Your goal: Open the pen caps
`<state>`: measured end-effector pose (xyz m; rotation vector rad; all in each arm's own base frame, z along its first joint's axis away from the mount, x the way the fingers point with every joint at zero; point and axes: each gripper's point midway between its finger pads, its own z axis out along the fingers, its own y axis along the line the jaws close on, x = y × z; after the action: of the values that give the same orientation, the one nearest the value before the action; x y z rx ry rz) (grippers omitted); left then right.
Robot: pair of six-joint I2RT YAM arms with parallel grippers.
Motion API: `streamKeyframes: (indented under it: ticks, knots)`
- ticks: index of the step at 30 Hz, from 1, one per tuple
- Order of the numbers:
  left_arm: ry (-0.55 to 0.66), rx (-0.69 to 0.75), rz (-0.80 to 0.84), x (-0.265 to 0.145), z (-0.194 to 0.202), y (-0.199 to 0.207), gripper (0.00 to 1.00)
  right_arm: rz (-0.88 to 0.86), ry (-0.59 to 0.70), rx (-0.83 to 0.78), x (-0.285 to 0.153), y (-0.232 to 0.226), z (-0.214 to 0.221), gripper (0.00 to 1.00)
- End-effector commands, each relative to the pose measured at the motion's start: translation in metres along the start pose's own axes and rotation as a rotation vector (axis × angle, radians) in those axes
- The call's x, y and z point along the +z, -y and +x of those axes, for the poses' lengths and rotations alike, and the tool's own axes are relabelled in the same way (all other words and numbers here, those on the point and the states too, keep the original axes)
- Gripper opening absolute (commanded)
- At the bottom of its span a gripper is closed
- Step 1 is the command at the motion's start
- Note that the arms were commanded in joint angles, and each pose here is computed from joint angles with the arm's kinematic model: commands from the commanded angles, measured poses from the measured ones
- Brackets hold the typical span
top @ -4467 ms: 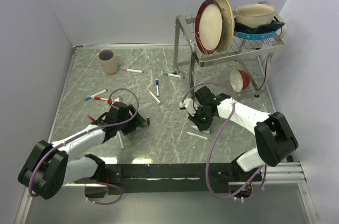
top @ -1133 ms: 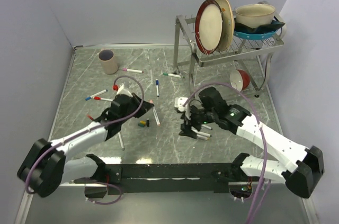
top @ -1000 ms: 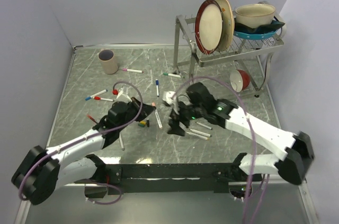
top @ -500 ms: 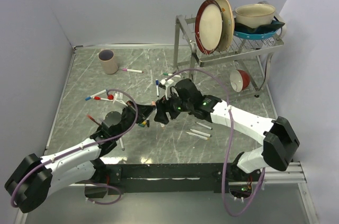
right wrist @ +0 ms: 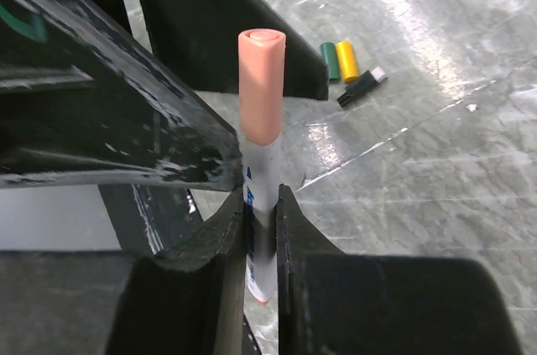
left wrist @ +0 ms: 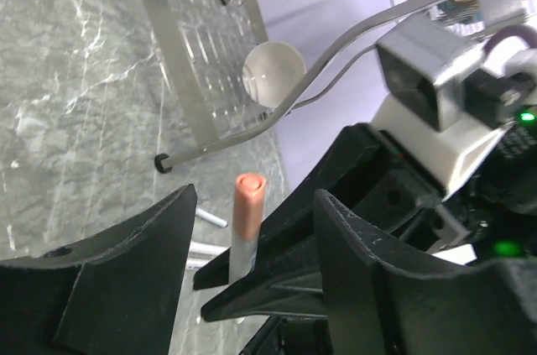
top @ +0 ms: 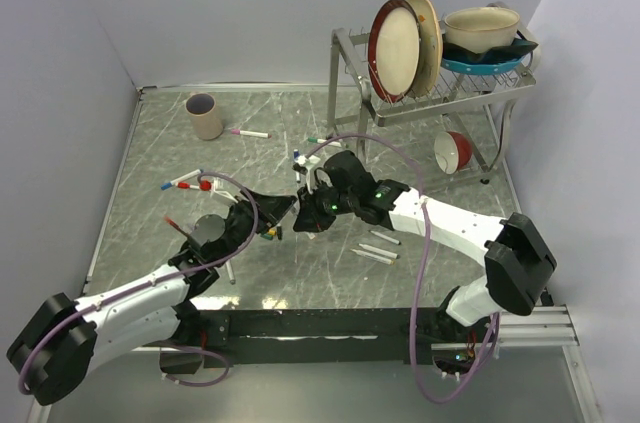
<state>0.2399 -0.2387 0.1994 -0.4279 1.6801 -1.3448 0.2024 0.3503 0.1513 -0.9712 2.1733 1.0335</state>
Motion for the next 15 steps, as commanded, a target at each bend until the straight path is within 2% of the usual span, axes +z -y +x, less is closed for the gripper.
streamKeyframes:
  ticks: [1,10,15]
  knots:
    - [0.033,0.000,0.078,-0.0039,-0.0084,0.0192,0.63,-0.069,0.034,-0.063,-0.0054,-0.0175,-0.0181,0.00]
    - [0.013,0.010,0.107,-0.0018,-0.0043,0.0239,0.52,-0.106,0.017,-0.063,-0.0050,-0.0232,-0.0172,0.00]
    - [-0.015,0.013,0.135,-0.0002,0.0015,0.0273,0.39,-0.114,0.005,-0.063,-0.0040,-0.0235,-0.0167,0.00]
